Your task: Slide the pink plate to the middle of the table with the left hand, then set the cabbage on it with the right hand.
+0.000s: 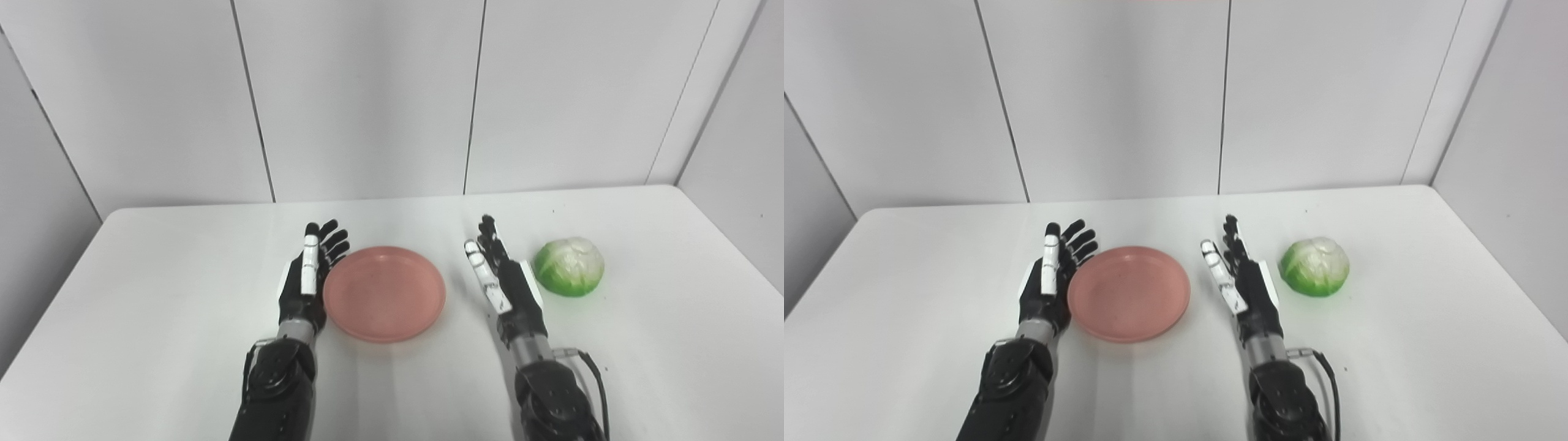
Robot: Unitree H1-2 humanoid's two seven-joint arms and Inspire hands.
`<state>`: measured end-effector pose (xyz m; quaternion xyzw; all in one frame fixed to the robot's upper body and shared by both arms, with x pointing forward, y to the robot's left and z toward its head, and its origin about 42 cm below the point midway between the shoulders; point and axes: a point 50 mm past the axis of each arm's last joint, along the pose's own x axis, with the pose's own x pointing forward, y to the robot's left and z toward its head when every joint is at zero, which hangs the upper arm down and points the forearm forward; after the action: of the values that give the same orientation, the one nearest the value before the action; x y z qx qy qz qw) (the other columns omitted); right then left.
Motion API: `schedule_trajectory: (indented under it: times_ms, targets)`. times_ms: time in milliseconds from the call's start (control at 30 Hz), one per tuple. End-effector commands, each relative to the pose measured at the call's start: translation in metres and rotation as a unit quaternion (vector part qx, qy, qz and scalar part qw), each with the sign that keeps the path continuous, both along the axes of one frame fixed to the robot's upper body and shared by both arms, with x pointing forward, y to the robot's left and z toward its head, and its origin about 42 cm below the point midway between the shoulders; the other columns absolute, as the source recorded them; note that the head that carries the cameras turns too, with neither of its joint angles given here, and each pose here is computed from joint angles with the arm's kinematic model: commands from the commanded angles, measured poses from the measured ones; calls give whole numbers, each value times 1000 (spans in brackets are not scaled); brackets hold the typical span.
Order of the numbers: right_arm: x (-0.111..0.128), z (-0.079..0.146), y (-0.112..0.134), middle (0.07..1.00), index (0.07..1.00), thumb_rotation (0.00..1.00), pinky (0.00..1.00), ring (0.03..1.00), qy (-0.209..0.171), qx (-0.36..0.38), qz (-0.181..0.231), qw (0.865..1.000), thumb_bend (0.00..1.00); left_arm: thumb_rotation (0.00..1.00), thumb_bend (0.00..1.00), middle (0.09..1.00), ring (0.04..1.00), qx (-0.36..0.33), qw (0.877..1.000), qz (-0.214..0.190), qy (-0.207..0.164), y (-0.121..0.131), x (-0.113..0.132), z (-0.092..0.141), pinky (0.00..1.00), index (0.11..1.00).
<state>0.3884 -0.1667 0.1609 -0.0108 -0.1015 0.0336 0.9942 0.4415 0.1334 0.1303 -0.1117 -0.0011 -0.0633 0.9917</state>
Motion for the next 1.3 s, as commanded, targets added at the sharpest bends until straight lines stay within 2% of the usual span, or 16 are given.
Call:
schedule_trajectory:
  times_ms: [0, 133, 233, 300, 400, 500, 667, 767, 833, 933, 1000, 1100, 1133, 1167, 1267]
  targets:
    - [9, 33, 7, 1000, 1000, 837, 1000, 1000, -54, 6, 2, 999, 647, 1000, 702, 828, 842, 4, 1000, -4, -20, -11, 7, 11, 831, 798]
    - [7, 44, 7, 1000, 1000, 819, 1000, 1000, -63, 2, 3, 998, 665, 998, 689, 819, 835, -19, 1000, -3, -16, -18, 5, 13, 824, 779]
    - [3, 60, 3, 1000, 1000, 871, 995, 1000, -87, -38, -14, 995, 680, 997, 702, 819, 838, -26, 1000, -2, -14, -20, 4, 14, 826, 777]
    - [1, 73, 0, 1000, 1000, 862, 999, 1000, -102, -46, -17, 994, 680, 998, 696, 823, 840, -30, 999, -1, -14, -22, 4, 14, 828, 778]
    - [0, 89, -6, 998, 1000, 863, 1000, 1000, -126, -59, -24, 990, 658, 1000, 690, 829, 842, -28, 999, -3, -17, -23, 3, 13, 823, 786]
    - [0, 102, -11, 988, 997, 864, 1000, 992, -135, -69, -30, 988, 641, 1000, 699, 834, 851, -26, 1000, -5, -17, -23, 4, 12, 829, 794]
    - [0, 135, -40, 970, 990, 830, 962, 968, -142, -145, -11, 979, 656, 1000, 702, 828, 850, -13, 1000, -7, -23, -23, 6, 8, 843, 797]
    - [2, 154, -64, 955, 967, 781, 896, 949, -141, -244, -2, 960, 614, 1000, 716, 832, 856, -16, 1000, -13, -22, -23, 7, 8, 848, 806]
    - [3, 164, -79, 940, 943, 762, 875, 929, -129, -297, -1, 946, 626, 1000, 721, 833, 858, -20, 999, -14, -26, -23, 7, 7, 851, 807]
    - [5, 178, -105, 943, 916, 646, 879, 934, -99, -362, 3, 927, 725, 1000, 721, 835, 859, -26, 999, -16, -29, -23, 8, 5, 847, 804]
    - [7, 184, -123, 944, 914, 591, 879, 938, -68, -390, 5, 918, 761, 1000, 720, 838, 862, -25, 999, -17, -28, -23, 9, 5, 845, 806]
    - [9, 189, -140, 936, 902, 506, 847, 930, -45, -424, 0, 905, 824, 1000, 715, 839, 862, -26, 999, -17, -30, -21, 9, 3, 844, 805]
    - [11, 192, -146, 934, 900, 497, 841, 928, -34, -444, 6, 896, 832, 1000, 714, 839, 861, -27, 999, -13, -28, -21, 10, 3, 844, 805]
    - [13, 193, -151, 952, 905, 411, 866, 949, -26, -456, 11, 889, 886, 1000, 715, 828, 851, -28, 999, -11, -26, -20, 10, 3, 834, 797]
    - [19, 197, -164, 978, 914, 320, 889, 975, 23, -500, 31, 865, 966, 1000, 724, 829, 852, -22, 999, -13, -25, -17, 11, 3, 837, 802]
